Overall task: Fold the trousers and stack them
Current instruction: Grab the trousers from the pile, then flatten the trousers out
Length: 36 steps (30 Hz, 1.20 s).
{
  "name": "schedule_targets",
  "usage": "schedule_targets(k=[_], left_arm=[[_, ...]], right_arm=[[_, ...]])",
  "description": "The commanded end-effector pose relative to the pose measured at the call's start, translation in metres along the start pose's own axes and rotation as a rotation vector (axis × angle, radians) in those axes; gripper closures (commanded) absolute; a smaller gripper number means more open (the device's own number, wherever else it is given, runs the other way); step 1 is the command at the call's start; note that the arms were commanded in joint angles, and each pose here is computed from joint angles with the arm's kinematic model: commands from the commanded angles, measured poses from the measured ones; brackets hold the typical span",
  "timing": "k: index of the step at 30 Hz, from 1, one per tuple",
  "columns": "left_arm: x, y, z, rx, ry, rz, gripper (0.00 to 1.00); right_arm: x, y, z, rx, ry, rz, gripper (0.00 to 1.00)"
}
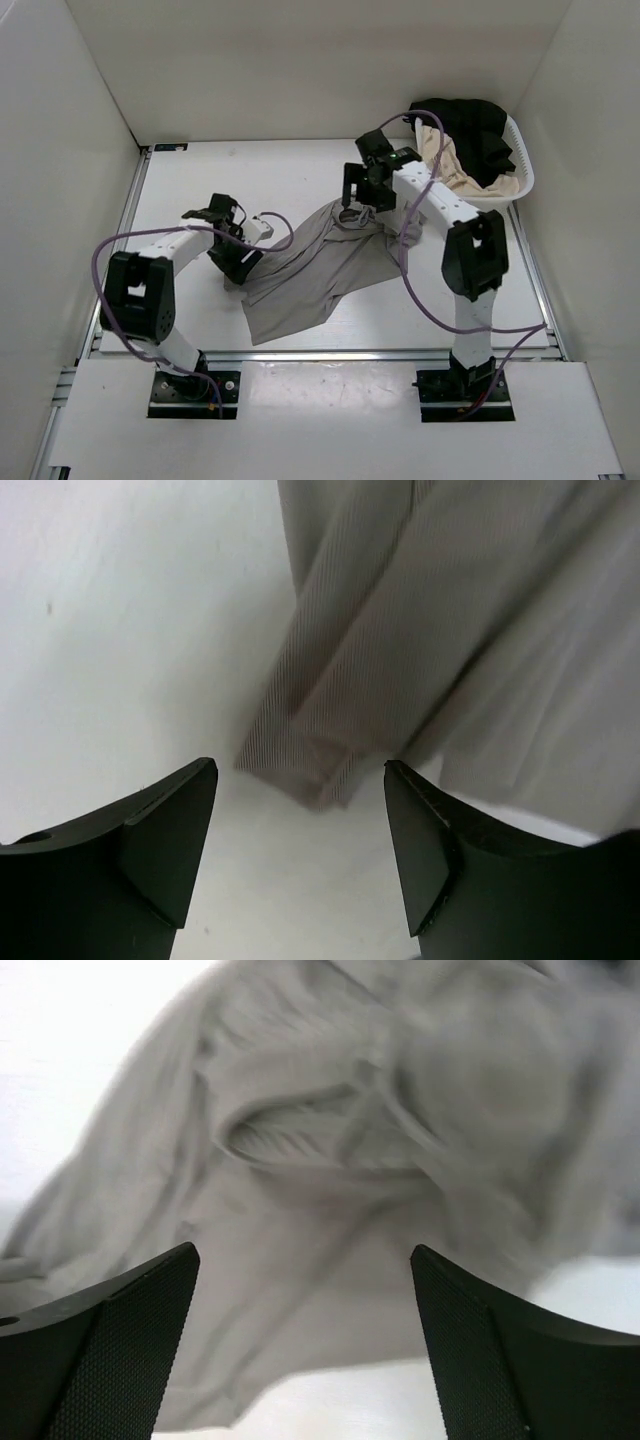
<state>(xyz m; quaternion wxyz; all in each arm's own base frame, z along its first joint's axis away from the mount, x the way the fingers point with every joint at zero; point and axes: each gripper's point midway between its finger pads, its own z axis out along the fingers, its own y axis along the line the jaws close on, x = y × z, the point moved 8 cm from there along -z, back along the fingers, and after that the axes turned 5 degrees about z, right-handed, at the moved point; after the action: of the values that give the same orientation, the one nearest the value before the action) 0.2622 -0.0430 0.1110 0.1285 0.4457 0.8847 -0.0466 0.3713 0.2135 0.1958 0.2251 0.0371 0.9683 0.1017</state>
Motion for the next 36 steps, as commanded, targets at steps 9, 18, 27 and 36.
schedule_targets(k=[9,18,27,36], left_arm=[[-0.017,-0.004,0.041,0.080,-0.011,-0.040,0.54],[-0.019,0.005,0.023,0.002,-0.040,-0.073,0.86],[-0.009,0.177,-0.132,-0.350,-0.270,-0.413,0.86],[0.021,0.198,-0.209,-0.620,-0.225,-0.424,0.86]], right_arm=[[-0.002,0.046,0.078,-0.100,0.175,0.129,0.08],[-0.039,0.064,0.084,-0.142,0.030,0.116,1.00],[-0.151,0.051,-0.120,-0.463,-0.485,0.056,1.00],[-0.062,-0.054,-0.236,-0.346,-0.442,-0.040,1.00]])
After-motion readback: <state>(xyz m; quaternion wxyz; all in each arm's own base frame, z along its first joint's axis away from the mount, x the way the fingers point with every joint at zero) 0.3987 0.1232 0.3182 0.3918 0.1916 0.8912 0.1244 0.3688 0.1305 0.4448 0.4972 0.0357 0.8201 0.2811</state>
